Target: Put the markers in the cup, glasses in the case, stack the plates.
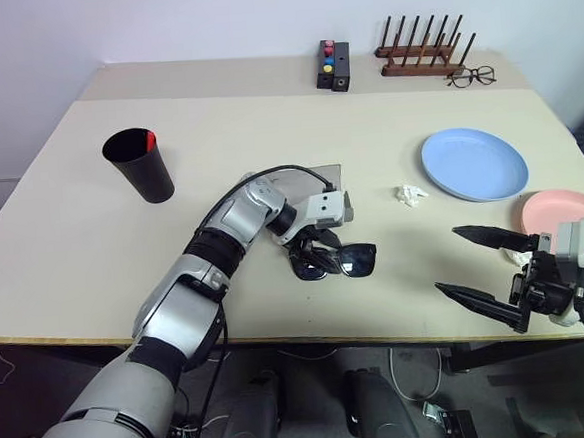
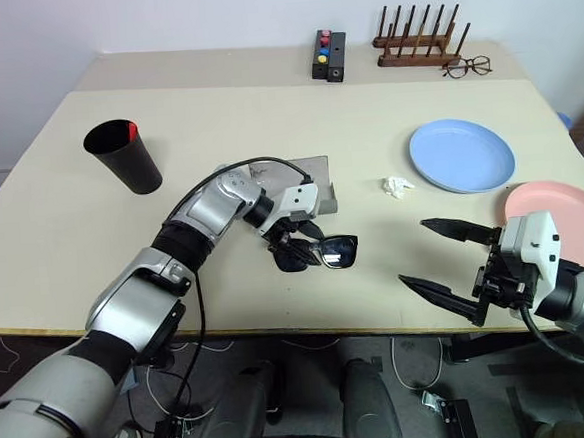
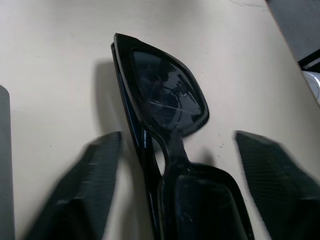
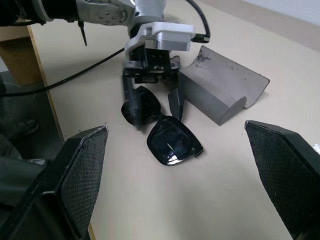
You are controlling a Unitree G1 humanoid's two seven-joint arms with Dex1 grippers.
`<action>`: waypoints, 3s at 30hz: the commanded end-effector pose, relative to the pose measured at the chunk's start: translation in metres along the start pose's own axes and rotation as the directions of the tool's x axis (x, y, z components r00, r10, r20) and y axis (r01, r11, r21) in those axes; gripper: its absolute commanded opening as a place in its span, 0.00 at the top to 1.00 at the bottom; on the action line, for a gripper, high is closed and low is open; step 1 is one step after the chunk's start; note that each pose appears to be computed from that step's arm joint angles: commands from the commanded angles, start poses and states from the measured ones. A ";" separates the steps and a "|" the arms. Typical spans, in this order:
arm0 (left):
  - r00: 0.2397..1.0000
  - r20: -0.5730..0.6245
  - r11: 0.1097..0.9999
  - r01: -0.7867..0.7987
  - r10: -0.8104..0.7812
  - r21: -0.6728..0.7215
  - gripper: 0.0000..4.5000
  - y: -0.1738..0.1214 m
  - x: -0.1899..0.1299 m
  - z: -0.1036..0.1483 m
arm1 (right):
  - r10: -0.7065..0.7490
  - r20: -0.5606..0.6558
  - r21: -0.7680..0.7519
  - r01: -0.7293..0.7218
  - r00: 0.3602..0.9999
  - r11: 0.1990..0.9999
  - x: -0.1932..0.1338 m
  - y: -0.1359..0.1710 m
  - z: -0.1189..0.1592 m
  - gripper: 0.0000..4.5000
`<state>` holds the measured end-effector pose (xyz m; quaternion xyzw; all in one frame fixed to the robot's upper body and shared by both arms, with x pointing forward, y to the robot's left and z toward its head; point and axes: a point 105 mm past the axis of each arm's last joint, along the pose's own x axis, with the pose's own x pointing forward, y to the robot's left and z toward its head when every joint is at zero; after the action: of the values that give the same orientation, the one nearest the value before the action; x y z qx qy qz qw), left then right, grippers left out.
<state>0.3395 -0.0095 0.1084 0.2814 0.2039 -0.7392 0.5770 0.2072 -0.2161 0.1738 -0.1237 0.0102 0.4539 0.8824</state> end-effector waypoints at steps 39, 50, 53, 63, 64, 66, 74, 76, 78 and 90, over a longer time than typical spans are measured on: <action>0.922 0.042 0.922 -0.387 0.386 0.017 0.98 0.059 -0.100 0.024 | 0.022 0.081 -0.072 -0.016 0.996 0.997 0.029 -0.016 0.007 0.00; 0.957 0.073 0.959 -0.284 0.282 0.015 0.98 0.050 -0.070 0.028 | 0.008 0.083 -0.071 -0.002 0.997 0.997 0.026 -0.011 0.012 0.00; 0.959 0.075 0.961 -0.276 0.274 0.018 0.98 0.049 -0.070 0.028 | 0.002 0.081 -0.070 0.004 0.997 0.998 0.025 -0.010 0.012 0.00; 0.966 0.025 0.967 -0.256 0.257 -0.008 0.83 0.044 -0.077 0.009 | -0.004 0.078 -0.069 0.009 0.997 0.998 0.024 -0.011 0.012 0.00; 0.968 0.021 0.968 -0.251 0.251 -0.006 0.76 0.043 -0.078 0.008 | -0.004 0.078 -0.069 0.010 0.997 0.998 0.024 -0.011 0.012 0.00; 0.962 0.021 0.963 -0.271 0.271 -0.002 0.54 0.045 -0.080 0.007 | -0.006 0.077 -0.070 0.011 0.997 0.997 0.024 -0.012 0.012 0.00; 0.936 0.089 0.938 -0.346 0.342 0.036 0.33 0.053 -0.093 0.025 | -0.006 0.079 -0.076 0.012 0.997 0.997 0.026 -0.015 0.013 0.00; 0.885 0.139 0.893 -0.451 0.445 0.014 0.33 0.065 -0.103 0.039 | -0.008 0.081 -0.081 0.014 0.997 0.997 0.026 -0.017 0.013 0.00; 0.829 0.158 0.841 -0.540 0.537 -0.026 0.33 0.076 -0.112 0.045 | -0.008 0.083 -0.083 0.015 0.997 0.996 0.027 -0.017 0.013 0.00; 0.585 0.040 0.581 -0.793 0.810 -0.181 0.98 0.105 -0.137 0.025 | -0.044 0.084 -0.094 0.052 0.996 0.994 0.027 -0.025 0.010 0.00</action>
<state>0.4569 0.0470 0.2083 0.2507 0.0866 -0.4176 0.8690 0.2405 -0.2053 0.1786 -0.1368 -0.0316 0.4448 0.8845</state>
